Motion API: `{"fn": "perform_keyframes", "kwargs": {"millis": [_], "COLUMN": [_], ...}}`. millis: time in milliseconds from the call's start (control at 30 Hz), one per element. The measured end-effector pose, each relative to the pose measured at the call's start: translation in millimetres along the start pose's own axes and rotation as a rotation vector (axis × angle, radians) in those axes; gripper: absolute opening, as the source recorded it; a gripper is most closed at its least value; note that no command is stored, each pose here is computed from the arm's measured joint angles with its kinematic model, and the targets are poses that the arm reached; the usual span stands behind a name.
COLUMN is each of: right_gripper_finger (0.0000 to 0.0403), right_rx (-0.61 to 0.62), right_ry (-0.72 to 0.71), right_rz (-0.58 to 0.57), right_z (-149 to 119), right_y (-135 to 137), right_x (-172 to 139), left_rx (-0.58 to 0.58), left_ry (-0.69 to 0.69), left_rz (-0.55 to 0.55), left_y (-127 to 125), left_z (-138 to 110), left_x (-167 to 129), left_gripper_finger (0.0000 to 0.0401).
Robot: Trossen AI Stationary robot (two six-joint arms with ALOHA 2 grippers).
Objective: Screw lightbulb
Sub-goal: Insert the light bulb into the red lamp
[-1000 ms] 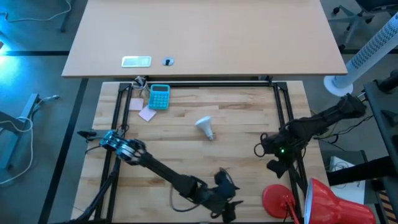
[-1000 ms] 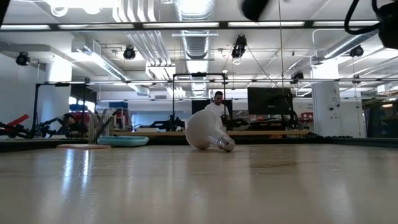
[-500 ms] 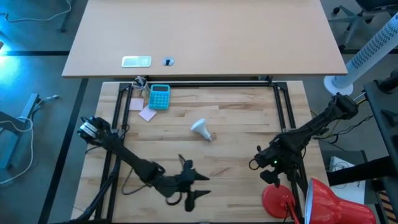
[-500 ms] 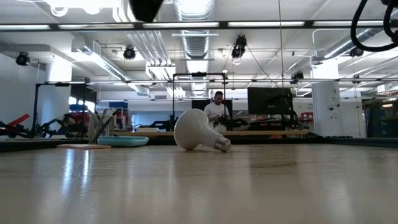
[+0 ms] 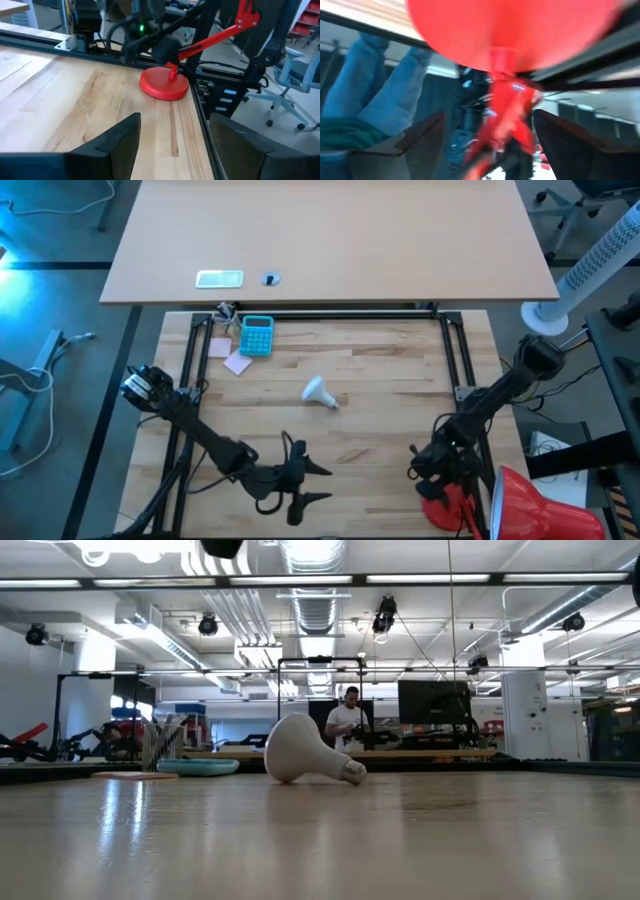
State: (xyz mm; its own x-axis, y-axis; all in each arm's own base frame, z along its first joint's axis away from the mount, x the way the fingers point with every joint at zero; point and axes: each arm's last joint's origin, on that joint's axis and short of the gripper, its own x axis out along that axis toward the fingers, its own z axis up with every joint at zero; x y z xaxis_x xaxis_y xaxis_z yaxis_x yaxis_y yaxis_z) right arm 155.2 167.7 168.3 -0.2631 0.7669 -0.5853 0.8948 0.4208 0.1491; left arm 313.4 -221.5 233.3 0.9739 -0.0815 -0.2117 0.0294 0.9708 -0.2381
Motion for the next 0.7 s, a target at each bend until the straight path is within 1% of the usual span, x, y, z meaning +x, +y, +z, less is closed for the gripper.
{"fn": "perform_keyframes", "kwargs": {"millis": [67, 233, 367, 500, 633, 700], "right_gripper_finger": [0.0297, 0.0297, 0.0279, 0.0248, 0.0203, 0.018], "right_rx": [0.019, 0.017, 0.039, 0.033, 0.003, -0.012], "right_ry": [0.011, 0.034, 0.048, 0.074, 0.108, 0.122], "right_rz": [-0.009, -0.069, -0.108, -0.116, -0.105, -0.086], "right_z": [5, 11, 17, 18, 18, 19], "right_y": [1, -1, -9, -13, -11, -9], "right_x": [7, 17, 22, 21, 22, 24], "left_rx": [0.006, 0.012, 0.005, -0.008, -0.01, -0.008], "left_ry": [0.004, 0.014, 0.01, 0.003, 0.0, -0.01], "left_rz": [-0.009, -0.023, -0.016, -0.001, 0.004, 0.031], "left_y": [-3, -9, -10, -10, -9, -8], "left_z": [-1, -4, -5, -5, -4, 0], "left_x": [-2, -6, -6, -7, -7, -9], "left_gripper_finger": [0.0229, 0.0229, 0.0229, 0.0229, 0.0229, 0.0229]}}
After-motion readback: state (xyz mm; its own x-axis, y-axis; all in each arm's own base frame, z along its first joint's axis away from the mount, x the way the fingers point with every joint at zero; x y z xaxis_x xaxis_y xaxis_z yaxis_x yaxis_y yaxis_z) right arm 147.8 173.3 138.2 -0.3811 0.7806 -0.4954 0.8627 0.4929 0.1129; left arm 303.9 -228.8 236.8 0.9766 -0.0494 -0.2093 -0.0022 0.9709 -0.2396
